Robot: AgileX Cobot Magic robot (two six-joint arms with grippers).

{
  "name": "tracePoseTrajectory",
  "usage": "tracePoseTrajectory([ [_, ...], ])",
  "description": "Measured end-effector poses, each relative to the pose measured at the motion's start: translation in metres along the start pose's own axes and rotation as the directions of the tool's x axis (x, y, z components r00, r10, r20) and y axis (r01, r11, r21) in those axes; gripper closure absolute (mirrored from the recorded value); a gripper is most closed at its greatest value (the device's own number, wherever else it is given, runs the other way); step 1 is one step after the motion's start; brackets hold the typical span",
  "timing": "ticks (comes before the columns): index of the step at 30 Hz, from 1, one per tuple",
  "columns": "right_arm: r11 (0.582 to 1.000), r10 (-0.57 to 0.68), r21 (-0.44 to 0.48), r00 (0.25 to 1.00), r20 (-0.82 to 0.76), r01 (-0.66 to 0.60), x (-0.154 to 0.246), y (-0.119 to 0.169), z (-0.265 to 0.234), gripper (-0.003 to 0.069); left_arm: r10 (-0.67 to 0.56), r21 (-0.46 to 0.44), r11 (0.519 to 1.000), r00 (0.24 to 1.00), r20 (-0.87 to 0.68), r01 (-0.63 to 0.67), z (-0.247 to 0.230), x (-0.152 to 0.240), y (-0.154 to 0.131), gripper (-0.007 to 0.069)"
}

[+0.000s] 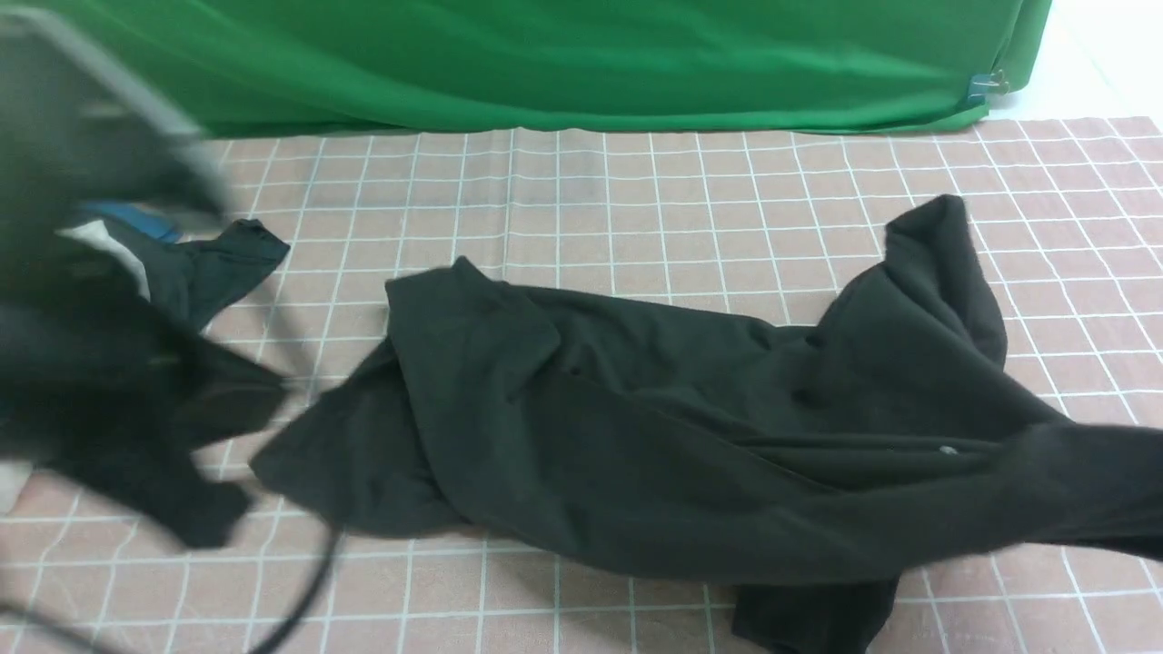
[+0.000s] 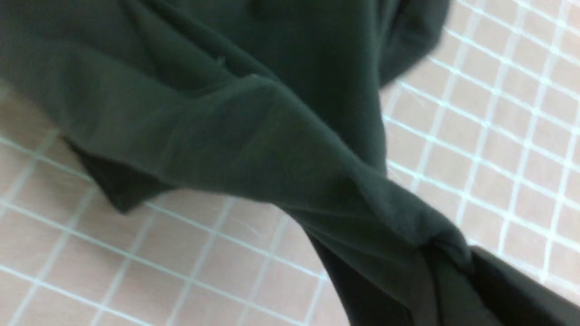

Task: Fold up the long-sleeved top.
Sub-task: Spread the long sleeves with your arms and place them on the tabletop

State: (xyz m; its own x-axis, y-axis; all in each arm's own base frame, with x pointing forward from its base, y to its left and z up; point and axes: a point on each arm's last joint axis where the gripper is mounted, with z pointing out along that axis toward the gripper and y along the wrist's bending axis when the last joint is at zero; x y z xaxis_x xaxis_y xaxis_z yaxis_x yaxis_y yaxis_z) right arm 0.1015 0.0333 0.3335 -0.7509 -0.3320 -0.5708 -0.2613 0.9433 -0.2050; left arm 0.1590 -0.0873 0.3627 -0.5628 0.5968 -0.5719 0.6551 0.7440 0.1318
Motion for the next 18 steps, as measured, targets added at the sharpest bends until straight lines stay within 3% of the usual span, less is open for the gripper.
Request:
tracePoseTrajectory([
  [6, 1.0, 0.031, 0.0, 0.999, -0.029, -0.031, 0.003, -0.003, 0.002, 0.0605, -0.016, 0.025, 1.0, 0.994, -0.11, 0.019, 0.059, -0.016, 0.013, 0.0605],
  [9, 0.999, 0.036, -0.018, 0.999, -0.035, -0.036, 0.004, -0.002, 0.002, 0.0605, -0.08, 0.014, 0.996, 0.985, -0.155, 0.083, 0.092, -0.018, 0.031, 0.0585],
  [12, 0.998, 0.041, -0.039, 0.999, -0.035, -0.042, 0.004, 0.0, 0.002, 0.0605, -0.227, -0.027, 0.974, 0.961, -0.159, 0.226, 0.141, -0.013, 0.071, 0.0508],
  [15, 0.998, 0.035, -0.048, 0.999, -0.029, -0.037, 0.003, 0.001, 0.002, 0.0605, -0.292, -0.047, 0.956, 0.947, -0.136, 0.289, 0.163, -0.011, 0.096, 0.0437],
  [18, 0.998, 0.027, -0.061, 1.0, -0.005, -0.027, 0.001, 0.002, 0.002, 0.0605, -0.41, -0.069, 0.912, 0.906, -0.106, 0.404, 0.199, -0.007, 0.136, 0.0276],
])
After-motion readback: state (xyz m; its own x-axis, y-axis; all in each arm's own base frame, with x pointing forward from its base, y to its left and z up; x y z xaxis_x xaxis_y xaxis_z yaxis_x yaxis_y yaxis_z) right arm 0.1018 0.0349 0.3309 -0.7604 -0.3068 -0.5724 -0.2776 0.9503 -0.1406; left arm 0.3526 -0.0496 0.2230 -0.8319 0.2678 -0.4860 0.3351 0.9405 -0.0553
